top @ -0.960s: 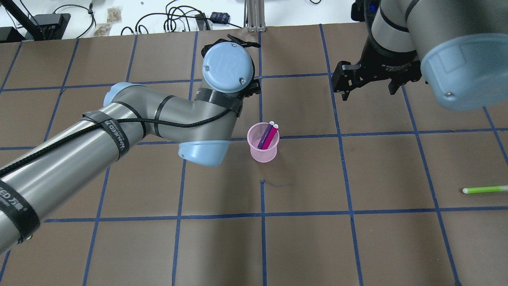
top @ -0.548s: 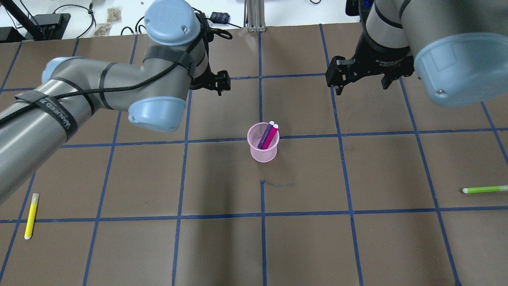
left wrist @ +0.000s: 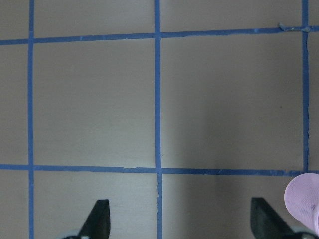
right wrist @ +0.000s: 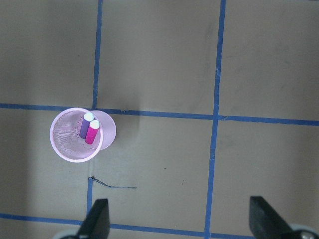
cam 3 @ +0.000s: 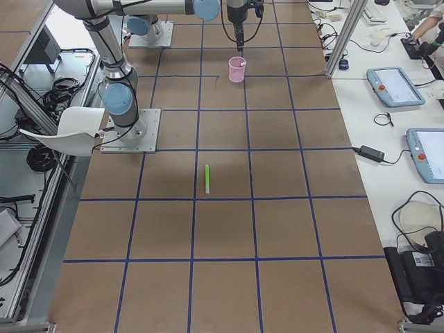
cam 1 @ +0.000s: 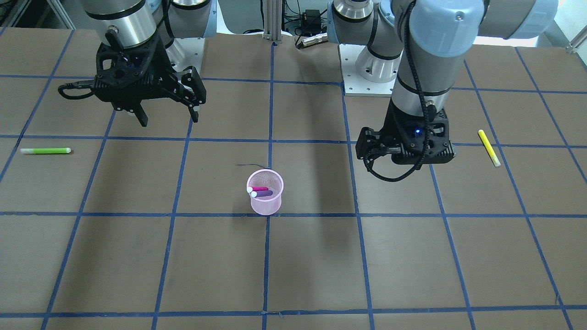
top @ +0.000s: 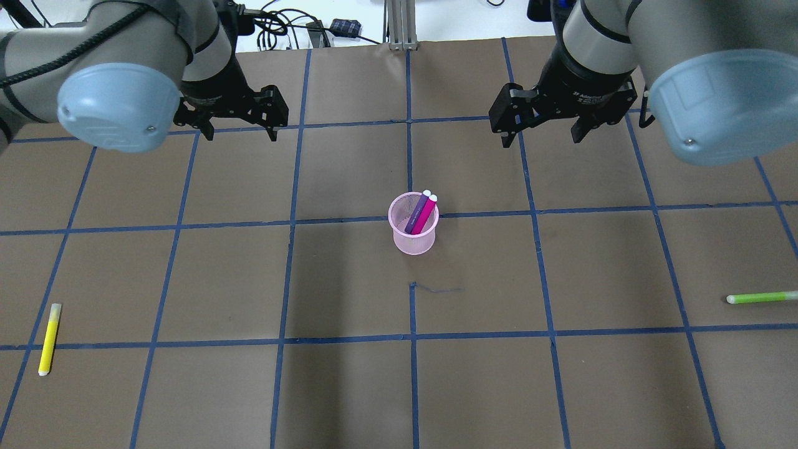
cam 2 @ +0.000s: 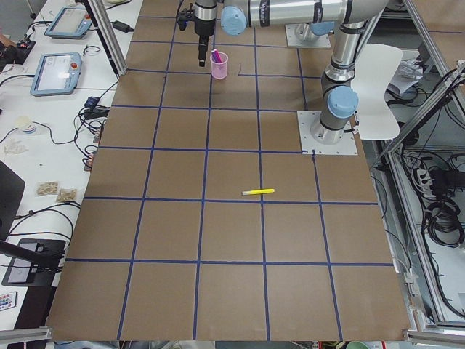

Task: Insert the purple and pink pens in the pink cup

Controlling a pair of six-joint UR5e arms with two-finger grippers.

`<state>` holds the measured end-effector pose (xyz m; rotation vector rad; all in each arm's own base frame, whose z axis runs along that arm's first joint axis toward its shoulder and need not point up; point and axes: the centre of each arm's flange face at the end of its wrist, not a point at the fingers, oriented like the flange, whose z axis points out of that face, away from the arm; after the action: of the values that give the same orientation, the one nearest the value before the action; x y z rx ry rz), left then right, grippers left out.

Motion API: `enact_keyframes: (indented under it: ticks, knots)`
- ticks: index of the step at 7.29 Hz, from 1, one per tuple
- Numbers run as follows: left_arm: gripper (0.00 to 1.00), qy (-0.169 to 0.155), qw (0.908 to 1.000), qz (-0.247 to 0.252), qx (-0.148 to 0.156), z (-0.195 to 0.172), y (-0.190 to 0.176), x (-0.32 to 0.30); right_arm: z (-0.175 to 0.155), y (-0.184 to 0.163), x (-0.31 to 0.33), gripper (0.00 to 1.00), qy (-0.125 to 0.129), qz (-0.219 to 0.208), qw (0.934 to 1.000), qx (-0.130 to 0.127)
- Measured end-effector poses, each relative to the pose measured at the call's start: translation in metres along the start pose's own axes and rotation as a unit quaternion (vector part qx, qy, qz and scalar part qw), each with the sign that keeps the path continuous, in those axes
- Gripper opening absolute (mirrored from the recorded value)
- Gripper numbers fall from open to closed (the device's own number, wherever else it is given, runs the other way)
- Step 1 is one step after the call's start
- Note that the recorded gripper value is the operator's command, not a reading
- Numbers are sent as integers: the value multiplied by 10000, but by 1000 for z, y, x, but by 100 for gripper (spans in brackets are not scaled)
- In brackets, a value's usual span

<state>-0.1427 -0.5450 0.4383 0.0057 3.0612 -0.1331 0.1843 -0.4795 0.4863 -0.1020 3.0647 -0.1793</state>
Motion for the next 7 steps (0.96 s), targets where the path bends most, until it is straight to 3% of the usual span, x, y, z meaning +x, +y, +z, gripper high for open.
enact_keyframes:
  ticks: [3, 7]
  knots:
    - [100, 287, 9989, 97, -364, -15, 18, -24, 1, 3, 8, 100, 304, 49, 9995, -41]
    - [100, 275, 9988, 209, -351, -36, 47, -35, 1, 2, 9, 100, 290, 79, 9995, -111]
